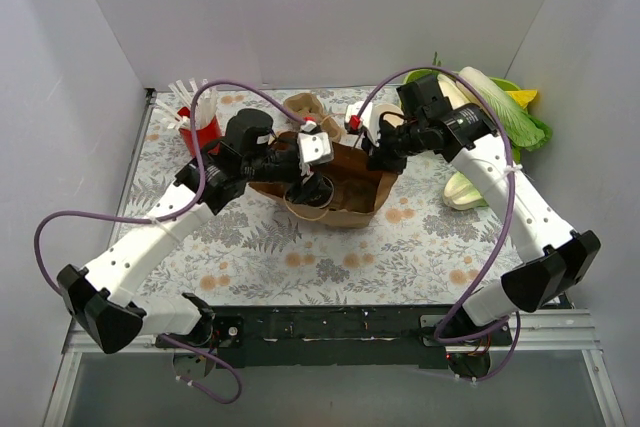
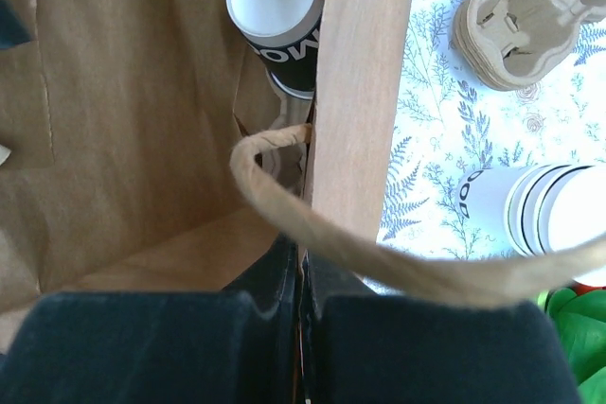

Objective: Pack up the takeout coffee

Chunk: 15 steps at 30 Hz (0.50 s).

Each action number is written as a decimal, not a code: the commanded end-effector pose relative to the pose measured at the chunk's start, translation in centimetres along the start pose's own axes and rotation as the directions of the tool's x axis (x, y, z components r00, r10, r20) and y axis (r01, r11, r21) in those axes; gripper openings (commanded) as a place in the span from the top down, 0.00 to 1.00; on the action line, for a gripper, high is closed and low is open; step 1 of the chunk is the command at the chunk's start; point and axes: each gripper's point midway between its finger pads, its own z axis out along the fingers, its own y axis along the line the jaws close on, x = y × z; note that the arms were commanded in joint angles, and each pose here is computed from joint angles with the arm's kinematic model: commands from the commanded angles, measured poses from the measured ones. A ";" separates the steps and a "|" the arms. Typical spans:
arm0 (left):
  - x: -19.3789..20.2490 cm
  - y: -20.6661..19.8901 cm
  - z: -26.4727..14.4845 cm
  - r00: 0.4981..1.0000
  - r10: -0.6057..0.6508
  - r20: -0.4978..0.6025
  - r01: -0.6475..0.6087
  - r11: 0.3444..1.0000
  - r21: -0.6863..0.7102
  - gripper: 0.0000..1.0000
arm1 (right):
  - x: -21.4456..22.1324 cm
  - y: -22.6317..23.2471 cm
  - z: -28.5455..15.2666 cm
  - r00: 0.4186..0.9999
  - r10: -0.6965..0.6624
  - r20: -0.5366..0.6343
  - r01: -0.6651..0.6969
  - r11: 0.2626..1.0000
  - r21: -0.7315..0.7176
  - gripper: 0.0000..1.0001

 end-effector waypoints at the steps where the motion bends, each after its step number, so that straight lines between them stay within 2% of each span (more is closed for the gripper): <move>1: 2.5 0.0 0.7 0.991 0.096 -0.094 -0.090 0.994 0.064 0.47 | -0.1 1.6 -1.5 0.997 -0.076 0.021 0.076 0.997 -0.014 0.99; 5: 4.5 0.5 2.0 0.973 0.175 -0.147 -0.160 0.981 0.110 0.48 | 0.3 2.6 -1.4 0.989 -0.148 0.024 0.148 0.989 -0.007 0.99; 6: 4.9 0.4 2.3 0.968 0.196 -0.159 -0.177 0.976 0.124 0.48 | 1.2 2.9 -1.0 0.989 -0.147 0.006 0.147 0.989 -0.010 0.99; 12: 8.2 -0.6 3.8 0.915 0.348 -0.206 -0.317 0.933 0.169 0.45 | 0.4 3.3 -1.5 0.991 -0.108 0.076 0.105 0.994 0.038 0.99; 14: 8.8 -0.3 3.9 0.888 0.404 -0.218 -0.379 0.913 0.150 0.41 | 0.0 3.4 -1.5 0.990 -0.104 0.094 0.100 0.994 0.044 0.99; 15: 10.1 -0.4 3.9 0.867 0.439 -0.236 -0.411 0.898 0.160 0.34 | -0.2 3.6 -1.5 0.989 -0.109 0.103 0.105 0.994 0.038 0.99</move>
